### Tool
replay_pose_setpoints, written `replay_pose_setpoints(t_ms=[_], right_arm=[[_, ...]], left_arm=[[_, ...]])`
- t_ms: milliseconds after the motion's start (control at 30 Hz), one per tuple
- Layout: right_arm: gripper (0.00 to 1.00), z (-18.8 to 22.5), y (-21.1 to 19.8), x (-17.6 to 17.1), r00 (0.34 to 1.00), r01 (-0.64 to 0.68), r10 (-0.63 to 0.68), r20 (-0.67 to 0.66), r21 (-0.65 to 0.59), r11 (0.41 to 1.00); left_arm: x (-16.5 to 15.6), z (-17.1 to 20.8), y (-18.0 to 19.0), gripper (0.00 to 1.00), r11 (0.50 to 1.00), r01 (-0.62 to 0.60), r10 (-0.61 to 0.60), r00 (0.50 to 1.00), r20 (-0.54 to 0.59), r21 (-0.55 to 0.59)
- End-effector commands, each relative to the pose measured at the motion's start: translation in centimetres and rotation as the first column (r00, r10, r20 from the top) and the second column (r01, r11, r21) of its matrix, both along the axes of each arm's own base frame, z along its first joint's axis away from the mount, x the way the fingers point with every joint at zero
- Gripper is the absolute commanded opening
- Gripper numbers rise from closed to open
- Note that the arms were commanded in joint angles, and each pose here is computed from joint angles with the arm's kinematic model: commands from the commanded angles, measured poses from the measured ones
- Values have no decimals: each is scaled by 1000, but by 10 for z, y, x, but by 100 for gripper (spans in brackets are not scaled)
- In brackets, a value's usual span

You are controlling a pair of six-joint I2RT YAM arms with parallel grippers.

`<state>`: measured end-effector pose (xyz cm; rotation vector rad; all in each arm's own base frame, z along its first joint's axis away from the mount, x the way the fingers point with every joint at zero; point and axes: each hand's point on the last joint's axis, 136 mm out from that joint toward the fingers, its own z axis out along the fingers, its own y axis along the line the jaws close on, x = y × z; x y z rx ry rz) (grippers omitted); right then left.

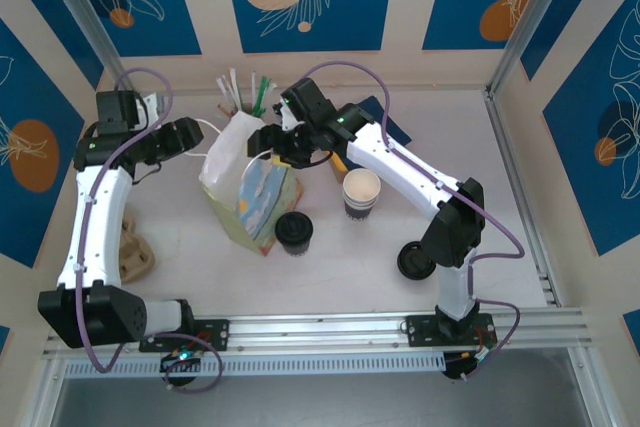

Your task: Pack the takeout coffee

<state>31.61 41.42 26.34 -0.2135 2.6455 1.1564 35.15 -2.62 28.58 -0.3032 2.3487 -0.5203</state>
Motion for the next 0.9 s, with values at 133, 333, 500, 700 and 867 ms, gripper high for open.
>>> replay_pose_setpoints(t_ms=[133,333,500,700,867], right_arm=[[70,9,-2,-3,1000,1,-1,4,26,1000],[70,10,-3,-2,1000,1,-1,6,28,1000],[71,11,-2,-3,1000,-2,2,6,31,1000],[70,11,-3,-3,1000,-1,1,7,35,999],[71,16,-3,-1,1000,-4,3,13,46,999]], left_arm=[[-20,-2,-33,74,986,161,-161,987,18,-29],[-26,-8,-43,64,978,210,-210,978,-9,-15],[-30,-21,-55,52,967,256,-256,965,-56,-3],[-31,-19,-63,40,959,284,-283,958,-55,13],[-28,-18,-64,21,958,282,-279,959,-57,54]])
